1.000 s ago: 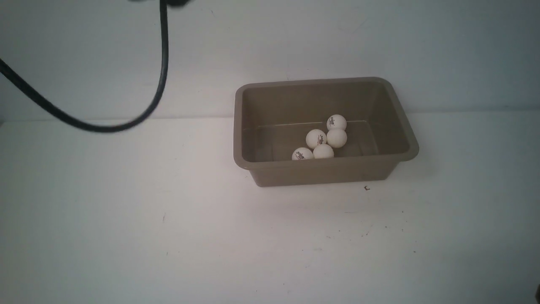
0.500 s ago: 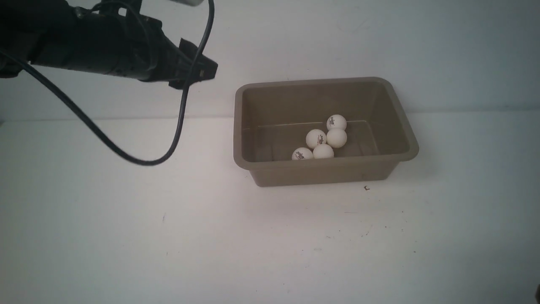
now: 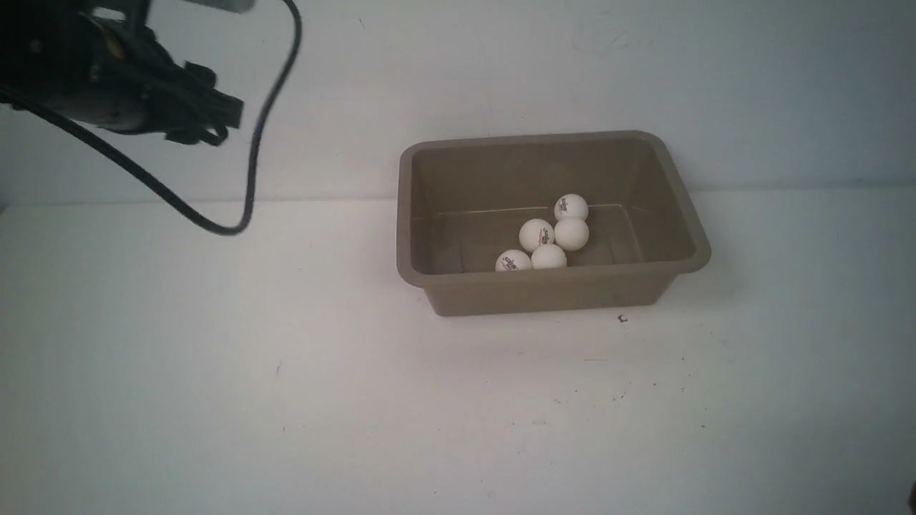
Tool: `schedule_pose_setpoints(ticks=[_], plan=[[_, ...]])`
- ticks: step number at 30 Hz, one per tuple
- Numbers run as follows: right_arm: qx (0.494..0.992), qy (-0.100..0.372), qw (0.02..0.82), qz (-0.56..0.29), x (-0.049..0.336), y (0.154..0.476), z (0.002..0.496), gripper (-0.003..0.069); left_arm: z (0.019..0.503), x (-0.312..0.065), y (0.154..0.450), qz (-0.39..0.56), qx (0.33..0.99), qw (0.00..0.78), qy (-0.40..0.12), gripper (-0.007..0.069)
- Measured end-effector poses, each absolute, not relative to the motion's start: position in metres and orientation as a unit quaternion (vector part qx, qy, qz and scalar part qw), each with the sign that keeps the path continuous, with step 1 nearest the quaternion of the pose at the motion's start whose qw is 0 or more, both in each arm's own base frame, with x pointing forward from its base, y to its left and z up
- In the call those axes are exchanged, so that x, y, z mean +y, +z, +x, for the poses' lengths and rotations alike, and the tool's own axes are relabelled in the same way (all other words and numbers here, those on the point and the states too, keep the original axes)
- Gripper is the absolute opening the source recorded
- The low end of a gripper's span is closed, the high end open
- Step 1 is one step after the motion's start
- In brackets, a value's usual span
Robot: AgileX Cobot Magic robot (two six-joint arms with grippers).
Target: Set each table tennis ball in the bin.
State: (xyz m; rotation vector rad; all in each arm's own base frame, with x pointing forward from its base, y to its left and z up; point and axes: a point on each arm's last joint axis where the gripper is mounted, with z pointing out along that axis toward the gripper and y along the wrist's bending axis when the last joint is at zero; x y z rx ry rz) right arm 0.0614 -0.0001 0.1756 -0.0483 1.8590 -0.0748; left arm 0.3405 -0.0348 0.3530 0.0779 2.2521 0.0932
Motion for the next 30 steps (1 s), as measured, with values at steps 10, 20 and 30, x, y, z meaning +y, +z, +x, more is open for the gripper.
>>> schedule_pose_setpoints(ticks=[10, 20, 30], plan=[[0.801, -0.033, 0.597, -0.022, 0.000, 0.176, 0.061, 0.0589, 0.213, -0.022, 0.353, 0.050, 0.870, 0.491, 0.012, 0.0394], [0.801, -0.039, 0.597, -0.030, 0.000, 0.176, 0.061, 0.0589, 0.105, -0.006, 0.250, 0.051, 0.830, 0.555, 0.006, 0.0394], [0.801, -0.039, 0.597, -0.030, 0.000, 0.176, 0.061, 0.0589, 0.066, -0.001, 0.179, 0.020, 0.809, 0.588, 0.012, 0.0394]])
